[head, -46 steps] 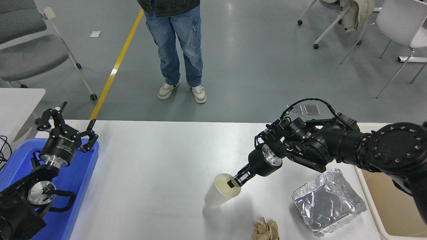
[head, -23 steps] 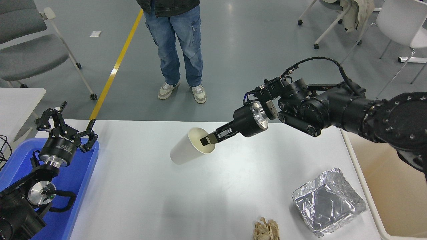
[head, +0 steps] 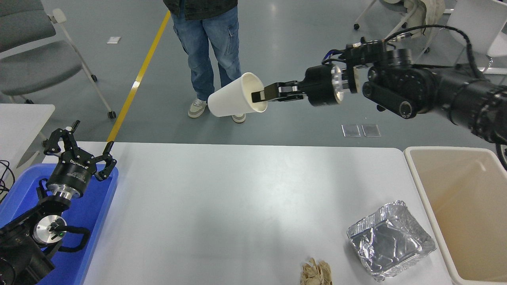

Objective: Clean the table surface

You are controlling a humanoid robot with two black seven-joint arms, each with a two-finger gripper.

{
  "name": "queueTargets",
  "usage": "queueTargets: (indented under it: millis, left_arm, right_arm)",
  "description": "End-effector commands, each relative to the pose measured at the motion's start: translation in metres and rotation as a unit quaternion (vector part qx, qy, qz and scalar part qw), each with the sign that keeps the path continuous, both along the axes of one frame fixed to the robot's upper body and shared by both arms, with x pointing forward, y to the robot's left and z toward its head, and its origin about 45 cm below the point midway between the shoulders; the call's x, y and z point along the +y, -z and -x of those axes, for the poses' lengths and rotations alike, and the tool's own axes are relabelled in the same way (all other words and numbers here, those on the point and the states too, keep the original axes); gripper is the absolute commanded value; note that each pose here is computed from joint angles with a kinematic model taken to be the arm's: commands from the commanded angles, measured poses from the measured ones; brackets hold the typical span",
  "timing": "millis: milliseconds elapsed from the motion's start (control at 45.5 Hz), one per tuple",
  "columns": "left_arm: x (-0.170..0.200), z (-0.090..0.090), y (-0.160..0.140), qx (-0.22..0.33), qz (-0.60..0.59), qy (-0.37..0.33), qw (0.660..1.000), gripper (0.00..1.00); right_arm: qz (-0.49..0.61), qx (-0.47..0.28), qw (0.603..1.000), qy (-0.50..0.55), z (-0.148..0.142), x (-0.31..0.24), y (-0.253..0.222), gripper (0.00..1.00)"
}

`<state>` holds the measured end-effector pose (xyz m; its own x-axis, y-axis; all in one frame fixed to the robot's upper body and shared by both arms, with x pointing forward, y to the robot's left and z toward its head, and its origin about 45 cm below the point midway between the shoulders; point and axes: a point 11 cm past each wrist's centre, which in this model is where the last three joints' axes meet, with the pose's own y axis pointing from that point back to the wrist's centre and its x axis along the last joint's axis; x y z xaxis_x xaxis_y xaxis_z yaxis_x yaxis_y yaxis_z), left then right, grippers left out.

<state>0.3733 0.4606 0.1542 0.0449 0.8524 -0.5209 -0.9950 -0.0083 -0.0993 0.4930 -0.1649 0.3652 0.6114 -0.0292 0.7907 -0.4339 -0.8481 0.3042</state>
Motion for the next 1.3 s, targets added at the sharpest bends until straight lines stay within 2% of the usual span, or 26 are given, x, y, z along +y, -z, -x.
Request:
queueTargets:
  millis: [0,505,901,1055,1275]
  left_arm:
    - [0.0,0.0,0.0,0.0,0.0,0.0,1.0,1.0]
    - [0.0,0.0,0.0,0.0,0.0,0.0,1.0,1.0]
    - [0.0,0.0,0.0,0.0,0.0,0.0,1.0,1.0]
    - [0.0,0.0,0.0,0.0,0.0,0.0,1.0,1.0]
    - [0.0,0.0,0.0,0.0,0.0,0.0,1.0,1.0]
  right_arm:
    - [-0.027,-0.021,0.992,0.125,-0.013,-0.11,-0.014,0.0]
    - [-0.017,-0.007,0.952,0.304,0.025,-0.279,0.026,0.0]
    - [0.031,0.004,0.906,0.421,0.082,-0.384,0.065,0.0]
    - [0.08,0.031,0.87,0.486,0.1,-0.414,0.088,0.0]
    - [0.128,0.076,0.791,0.594,0.123,-0.45,0.113,0.0]
